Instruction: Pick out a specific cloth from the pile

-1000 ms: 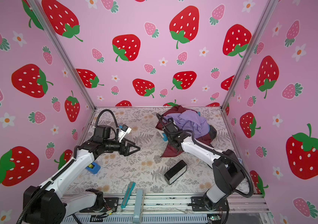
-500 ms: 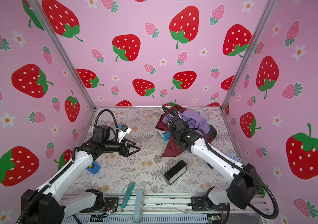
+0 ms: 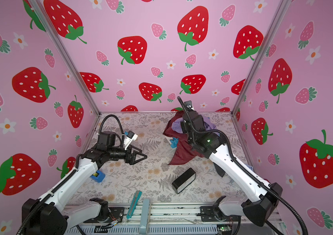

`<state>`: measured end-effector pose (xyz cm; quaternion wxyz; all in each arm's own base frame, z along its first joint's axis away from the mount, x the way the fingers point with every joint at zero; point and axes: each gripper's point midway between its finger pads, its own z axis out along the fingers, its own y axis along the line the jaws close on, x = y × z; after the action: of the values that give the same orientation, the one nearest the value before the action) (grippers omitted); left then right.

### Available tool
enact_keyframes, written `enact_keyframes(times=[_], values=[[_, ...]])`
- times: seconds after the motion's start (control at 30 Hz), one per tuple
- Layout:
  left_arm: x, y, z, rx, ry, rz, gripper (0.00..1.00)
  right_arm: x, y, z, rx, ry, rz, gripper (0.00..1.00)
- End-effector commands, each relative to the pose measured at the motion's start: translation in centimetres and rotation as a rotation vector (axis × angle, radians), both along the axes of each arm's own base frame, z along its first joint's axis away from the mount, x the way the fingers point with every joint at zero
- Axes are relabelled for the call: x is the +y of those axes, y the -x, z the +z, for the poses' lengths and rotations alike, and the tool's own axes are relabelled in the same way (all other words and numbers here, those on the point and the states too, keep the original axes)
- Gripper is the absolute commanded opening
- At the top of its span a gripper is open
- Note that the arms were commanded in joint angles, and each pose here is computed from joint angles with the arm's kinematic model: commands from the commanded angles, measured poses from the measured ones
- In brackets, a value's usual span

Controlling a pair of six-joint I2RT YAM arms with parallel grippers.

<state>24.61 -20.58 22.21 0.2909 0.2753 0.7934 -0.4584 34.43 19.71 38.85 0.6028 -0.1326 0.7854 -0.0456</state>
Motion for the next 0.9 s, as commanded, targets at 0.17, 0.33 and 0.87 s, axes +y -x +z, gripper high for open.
enact_keyframes(times=[0.17, 0.33, 0.87], values=[[-0.3, 0.3, 2.0, -0.065, 0.019, -0.028, 0.99, 0.2, 1.6, 8.7, -0.164, -0.093, 0.066, 0.00], [-0.3, 0.3, 2.0, -0.068, 0.018, -0.027, 0.99, 0.7, 1.9, 10.9, -0.207, -0.093, 0.082, 0.00], [-0.3, 0.3, 2.0, -0.072, 0.019, -0.028, 0.99, 0.6, 2.9, 21.2, -0.430, -0.114, 0.081, 0.00]])
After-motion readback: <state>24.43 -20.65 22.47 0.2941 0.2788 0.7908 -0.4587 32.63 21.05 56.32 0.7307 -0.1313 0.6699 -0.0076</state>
